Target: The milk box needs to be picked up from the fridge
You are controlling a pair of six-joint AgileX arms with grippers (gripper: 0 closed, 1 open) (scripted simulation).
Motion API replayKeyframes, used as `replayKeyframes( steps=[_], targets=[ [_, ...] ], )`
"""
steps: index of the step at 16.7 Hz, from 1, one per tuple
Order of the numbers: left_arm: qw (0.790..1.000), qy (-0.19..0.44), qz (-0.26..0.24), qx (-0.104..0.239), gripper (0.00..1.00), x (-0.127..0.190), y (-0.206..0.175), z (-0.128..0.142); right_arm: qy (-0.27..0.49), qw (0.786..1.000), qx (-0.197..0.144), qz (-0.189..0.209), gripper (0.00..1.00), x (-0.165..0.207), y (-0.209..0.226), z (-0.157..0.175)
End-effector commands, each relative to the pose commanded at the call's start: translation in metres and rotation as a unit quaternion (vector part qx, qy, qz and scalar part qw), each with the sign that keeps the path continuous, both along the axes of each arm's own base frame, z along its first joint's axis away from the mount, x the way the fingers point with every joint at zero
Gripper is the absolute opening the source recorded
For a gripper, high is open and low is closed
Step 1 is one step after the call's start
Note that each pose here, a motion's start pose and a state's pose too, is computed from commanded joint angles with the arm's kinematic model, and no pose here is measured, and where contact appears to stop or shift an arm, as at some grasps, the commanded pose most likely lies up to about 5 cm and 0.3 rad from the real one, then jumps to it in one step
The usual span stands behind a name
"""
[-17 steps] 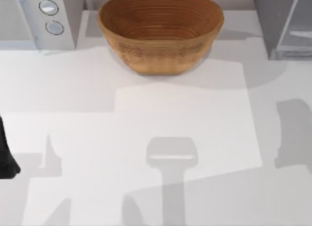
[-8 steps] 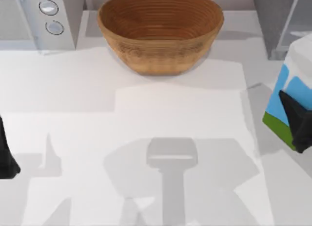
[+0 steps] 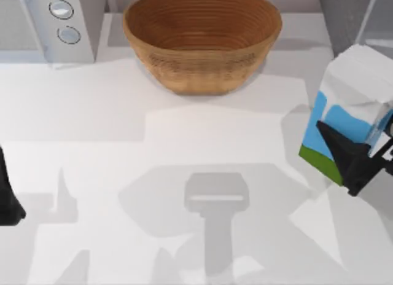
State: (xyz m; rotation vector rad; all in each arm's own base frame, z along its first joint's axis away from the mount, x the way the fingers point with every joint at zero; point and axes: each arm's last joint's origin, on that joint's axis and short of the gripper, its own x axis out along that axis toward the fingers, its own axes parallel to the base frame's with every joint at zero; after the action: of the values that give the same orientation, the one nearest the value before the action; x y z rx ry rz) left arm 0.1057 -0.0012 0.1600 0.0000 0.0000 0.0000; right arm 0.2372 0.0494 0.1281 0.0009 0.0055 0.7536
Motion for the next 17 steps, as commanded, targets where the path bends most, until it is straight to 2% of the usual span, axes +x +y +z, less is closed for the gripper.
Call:
replayKeyframes(
  steps=[8, 17],
  targets=[
    [1.0, 0.0, 0.0, 0.0, 1.0, 0.0, 0.0, 0.0, 0.002, 1.0, 0.0, 0.003, 0.0, 0.002, 0.001, -0.004],
    [1.0, 0.0, 0.0, 0.0, 1.0, 0.0, 0.0, 0.0, -0.001, 1.0, 0.0, 0.005, 0.0, 0.038, 0.036, -0.036]
  ],
)
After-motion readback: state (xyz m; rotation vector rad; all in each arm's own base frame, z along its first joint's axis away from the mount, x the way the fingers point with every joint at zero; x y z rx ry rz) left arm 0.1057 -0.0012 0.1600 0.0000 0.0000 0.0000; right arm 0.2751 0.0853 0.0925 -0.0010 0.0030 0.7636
